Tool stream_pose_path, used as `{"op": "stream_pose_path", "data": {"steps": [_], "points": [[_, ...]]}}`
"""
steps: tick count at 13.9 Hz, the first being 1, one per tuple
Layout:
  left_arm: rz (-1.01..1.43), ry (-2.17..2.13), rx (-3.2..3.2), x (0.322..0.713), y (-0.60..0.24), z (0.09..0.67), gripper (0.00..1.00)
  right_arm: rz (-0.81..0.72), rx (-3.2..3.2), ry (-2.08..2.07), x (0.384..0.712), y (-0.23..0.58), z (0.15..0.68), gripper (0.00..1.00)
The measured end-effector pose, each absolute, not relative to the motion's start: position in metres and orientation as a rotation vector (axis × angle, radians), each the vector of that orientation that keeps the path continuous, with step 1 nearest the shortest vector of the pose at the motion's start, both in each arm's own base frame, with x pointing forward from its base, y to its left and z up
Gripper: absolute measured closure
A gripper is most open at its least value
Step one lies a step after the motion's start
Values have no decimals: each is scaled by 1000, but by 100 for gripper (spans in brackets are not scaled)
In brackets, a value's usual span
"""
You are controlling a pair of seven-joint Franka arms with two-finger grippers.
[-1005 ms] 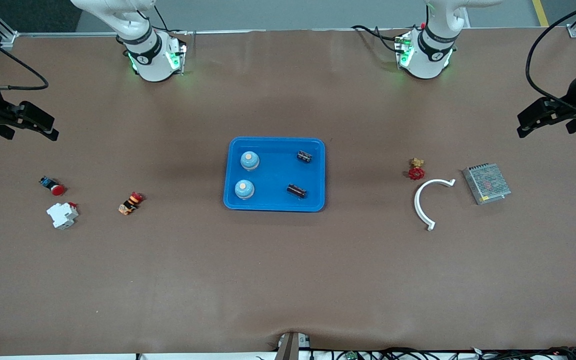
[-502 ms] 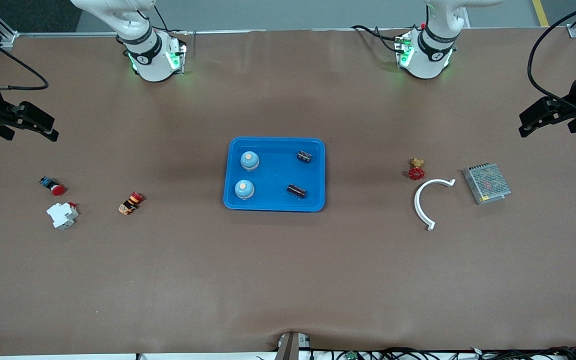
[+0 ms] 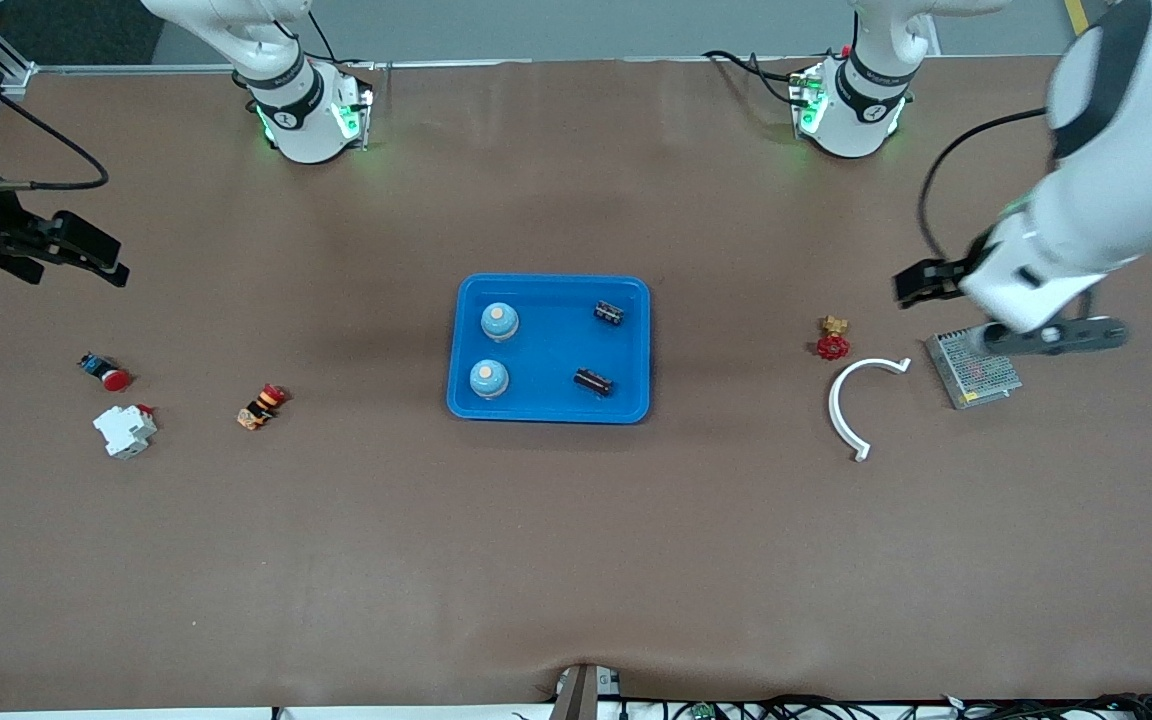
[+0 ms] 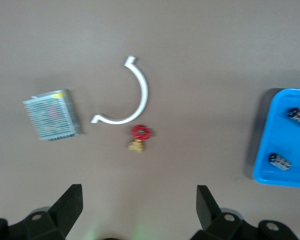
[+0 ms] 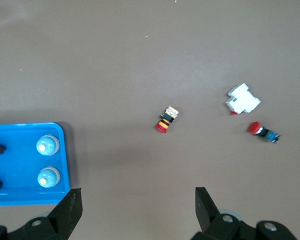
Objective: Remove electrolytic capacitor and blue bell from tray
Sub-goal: 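Reach the right gripper to a blue bell while the left gripper reaches a capacitor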
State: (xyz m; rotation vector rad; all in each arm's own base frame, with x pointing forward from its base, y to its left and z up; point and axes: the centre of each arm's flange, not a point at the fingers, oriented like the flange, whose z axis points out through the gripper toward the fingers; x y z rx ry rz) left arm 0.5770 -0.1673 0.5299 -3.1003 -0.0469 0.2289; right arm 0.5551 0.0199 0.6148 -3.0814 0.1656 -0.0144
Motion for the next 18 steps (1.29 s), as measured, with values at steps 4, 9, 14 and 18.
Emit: {"op": "stream_pose_path", "data": {"steps": [4, 9, 14, 18], "points": [[233, -92, -3101, 582, -232, 477, 0, -1, -3066, 268, 558, 66, 559, 0], [218, -323, -3087, 569, -326, 401, 3, -43, -3020, 490, 552, 159, 499, 0], [158, -597, -3099, 546, -412, 317, 15, 30, -3010, 567, 544, 240, 412, 0], [141, -768, -3101, 533, -446, 264, 19, 17, -2996, 572, 532, 295, 342, 0]]}}
